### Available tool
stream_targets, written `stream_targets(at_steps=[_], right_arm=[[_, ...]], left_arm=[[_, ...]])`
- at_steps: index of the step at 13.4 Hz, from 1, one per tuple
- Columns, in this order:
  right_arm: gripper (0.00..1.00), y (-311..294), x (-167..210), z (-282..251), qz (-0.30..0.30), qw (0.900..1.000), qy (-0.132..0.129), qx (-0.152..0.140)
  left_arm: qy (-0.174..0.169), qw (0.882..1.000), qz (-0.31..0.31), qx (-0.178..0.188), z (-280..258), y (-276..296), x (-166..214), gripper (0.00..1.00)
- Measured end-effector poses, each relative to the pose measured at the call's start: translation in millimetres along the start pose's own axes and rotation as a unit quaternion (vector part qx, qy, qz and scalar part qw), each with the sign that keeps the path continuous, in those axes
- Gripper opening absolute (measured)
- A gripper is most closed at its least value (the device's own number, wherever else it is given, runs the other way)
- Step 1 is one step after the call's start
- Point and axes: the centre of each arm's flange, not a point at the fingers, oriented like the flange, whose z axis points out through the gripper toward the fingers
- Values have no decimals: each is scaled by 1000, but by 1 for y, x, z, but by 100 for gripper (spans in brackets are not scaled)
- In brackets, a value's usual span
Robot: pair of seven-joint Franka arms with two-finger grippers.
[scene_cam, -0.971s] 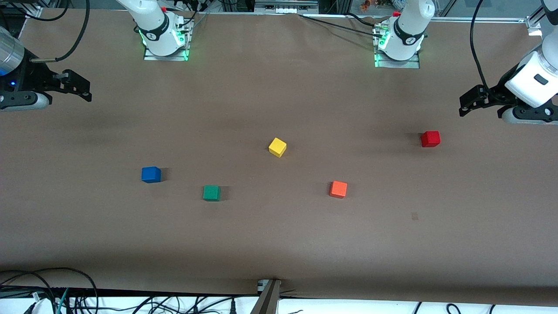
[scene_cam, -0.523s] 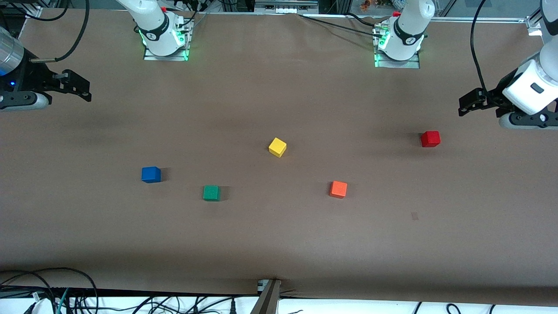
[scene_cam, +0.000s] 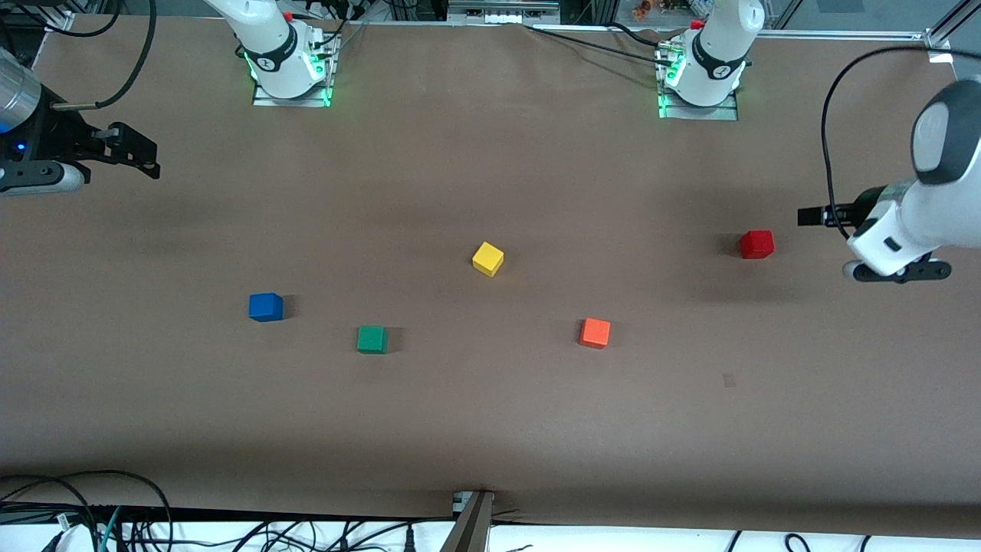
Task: Pass red block to right arm, stack on blue
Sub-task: 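Reach the left gripper down to the red cube, then close the left gripper on the red cube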
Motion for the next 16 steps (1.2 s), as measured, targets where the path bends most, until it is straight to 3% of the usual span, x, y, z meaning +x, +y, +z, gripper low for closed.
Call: stream_targets(at_steps=[3, 8, 12, 16], right_arm=[[100, 0, 0, 0, 0, 1000, 0, 0], [100, 0, 0, 0, 0, 1000, 0, 0], [100, -1, 1, 1, -2, 1000, 0, 0], [100, -1, 1, 1, -2, 1000, -1, 0]], left_arm=[[-24, 1000, 7, 2, 46, 6, 27, 100], [35, 998, 42, -8, 143, -6, 53, 100], [98, 994, 44, -16, 215, -8, 37, 100], [101, 994, 36, -24, 251, -16, 23, 100]])
